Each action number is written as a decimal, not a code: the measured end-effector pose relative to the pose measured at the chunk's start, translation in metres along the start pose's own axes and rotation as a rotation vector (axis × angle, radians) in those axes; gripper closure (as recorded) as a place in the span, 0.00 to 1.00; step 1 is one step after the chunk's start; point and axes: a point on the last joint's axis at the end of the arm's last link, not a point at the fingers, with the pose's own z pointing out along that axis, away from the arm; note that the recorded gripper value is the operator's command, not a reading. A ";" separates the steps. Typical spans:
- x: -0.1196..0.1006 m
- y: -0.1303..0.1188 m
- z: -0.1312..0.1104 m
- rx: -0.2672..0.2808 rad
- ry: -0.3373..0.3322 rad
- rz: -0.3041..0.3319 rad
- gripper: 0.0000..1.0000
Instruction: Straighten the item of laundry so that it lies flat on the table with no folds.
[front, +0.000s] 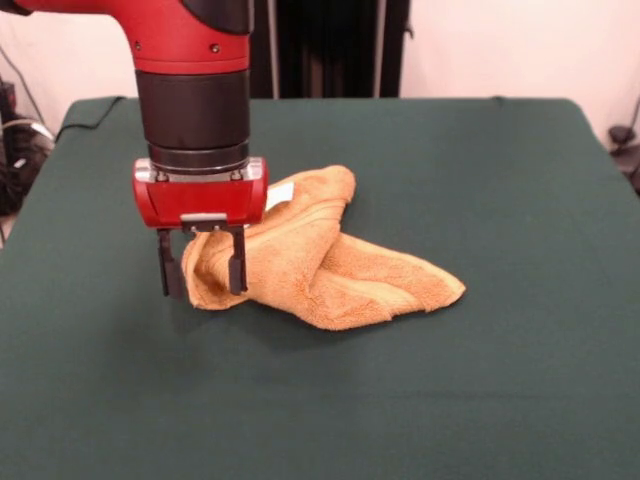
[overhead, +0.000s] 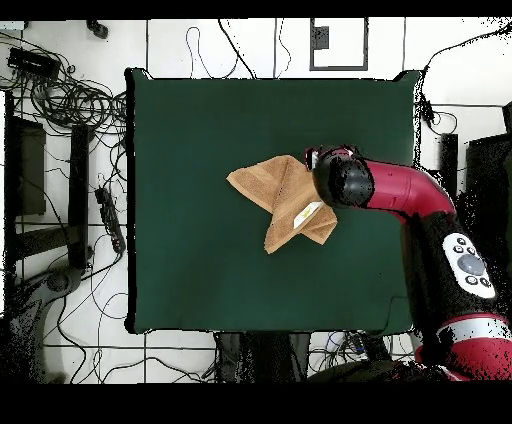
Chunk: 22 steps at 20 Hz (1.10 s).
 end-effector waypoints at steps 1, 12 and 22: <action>0.000 0.001 0.000 -0.001 0.001 -0.001 0.00; 0.003 0.007 0.002 -0.005 -0.007 -0.006 1.00; 0.005 0.008 0.002 -0.006 -0.011 -0.007 1.00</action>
